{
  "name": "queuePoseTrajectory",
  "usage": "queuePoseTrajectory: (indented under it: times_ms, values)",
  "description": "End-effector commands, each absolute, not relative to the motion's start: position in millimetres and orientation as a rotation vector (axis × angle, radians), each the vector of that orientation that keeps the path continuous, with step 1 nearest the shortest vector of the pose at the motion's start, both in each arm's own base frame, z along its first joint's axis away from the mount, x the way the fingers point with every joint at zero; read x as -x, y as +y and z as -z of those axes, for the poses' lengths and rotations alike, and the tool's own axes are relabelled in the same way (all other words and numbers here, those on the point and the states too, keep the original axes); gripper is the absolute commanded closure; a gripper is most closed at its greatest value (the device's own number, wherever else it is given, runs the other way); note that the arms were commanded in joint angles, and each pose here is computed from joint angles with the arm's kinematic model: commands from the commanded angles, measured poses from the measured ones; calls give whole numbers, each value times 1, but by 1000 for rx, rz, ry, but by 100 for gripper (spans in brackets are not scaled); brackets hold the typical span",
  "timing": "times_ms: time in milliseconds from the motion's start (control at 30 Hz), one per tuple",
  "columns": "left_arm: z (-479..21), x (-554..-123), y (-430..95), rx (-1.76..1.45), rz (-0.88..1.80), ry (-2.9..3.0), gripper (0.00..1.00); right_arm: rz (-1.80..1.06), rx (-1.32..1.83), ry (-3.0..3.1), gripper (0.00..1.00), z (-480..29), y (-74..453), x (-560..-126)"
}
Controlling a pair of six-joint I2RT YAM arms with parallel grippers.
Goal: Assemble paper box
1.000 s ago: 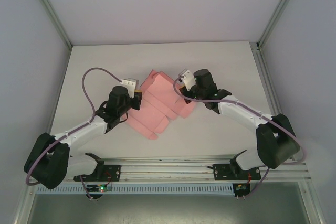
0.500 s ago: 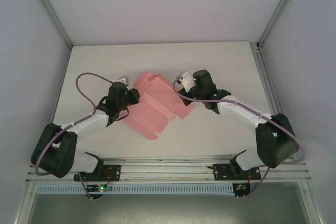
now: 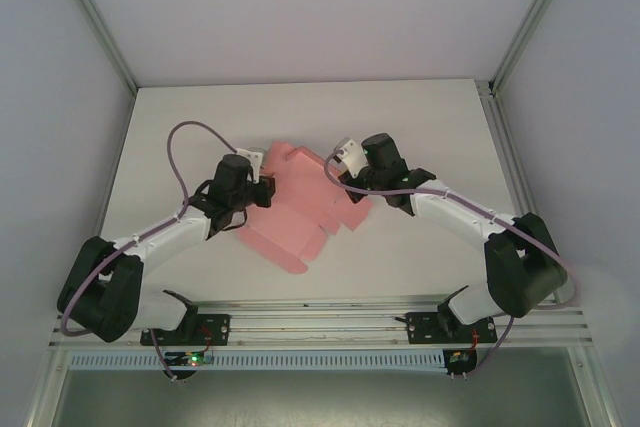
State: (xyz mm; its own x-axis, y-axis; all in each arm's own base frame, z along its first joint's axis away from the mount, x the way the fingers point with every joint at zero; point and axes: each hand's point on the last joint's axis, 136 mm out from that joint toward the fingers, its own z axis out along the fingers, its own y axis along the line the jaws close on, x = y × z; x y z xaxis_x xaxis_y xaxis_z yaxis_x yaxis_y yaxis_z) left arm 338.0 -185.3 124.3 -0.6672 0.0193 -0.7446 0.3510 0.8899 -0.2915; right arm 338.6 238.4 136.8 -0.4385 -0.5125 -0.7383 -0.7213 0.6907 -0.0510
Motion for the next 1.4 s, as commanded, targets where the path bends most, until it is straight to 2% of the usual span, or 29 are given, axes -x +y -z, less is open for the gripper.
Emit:
queuePoseTrajectory:
  times_ms: [0,300,467,533,600,733,900,1067,1100,1133,1233,1367]
  values:
    - [-140,-338,-191,-512,306,2158,98,-302,1019,2067,100,-144,251,-339]
    - [-122,-328,-243,-911,-88,1998,97,-208,1183,1932,100,-139,260,-331]
    - [-101,-332,-263,-1022,-270,1986,96,-176,1246,1877,100,-137,262,-330]
    - [-92,-334,-269,-1006,-268,2006,98,-168,1279,1855,100,-135,263,-328]
    - [-87,-329,-280,-978,-153,2029,99,-152,1303,1830,100,-134,263,-328]
    - [-106,-327,-280,-859,-36,2000,93,-42,1353,1781,100,-131,255,-332]
    - [-133,-333,-237,-585,39,2016,70,131,1496,1667,100,-128,245,-336]
    - [-155,-323,-197,-346,226,2046,35,281,1566,1533,100,-145,245,-350]
    - [-164,-320,-189,-293,233,2034,23,326,1583,1494,100,-148,246,-353]
    - [-174,-318,-178,-230,235,2017,0,384,1599,1450,100,-150,246,-356]
    - [-192,-314,-144,-38,240,1999,0,570,1655,1323,100,-145,247,-365]
    - [-187,-315,-86,306,226,2056,0,727,1661,1162,100,-142,252,-369]
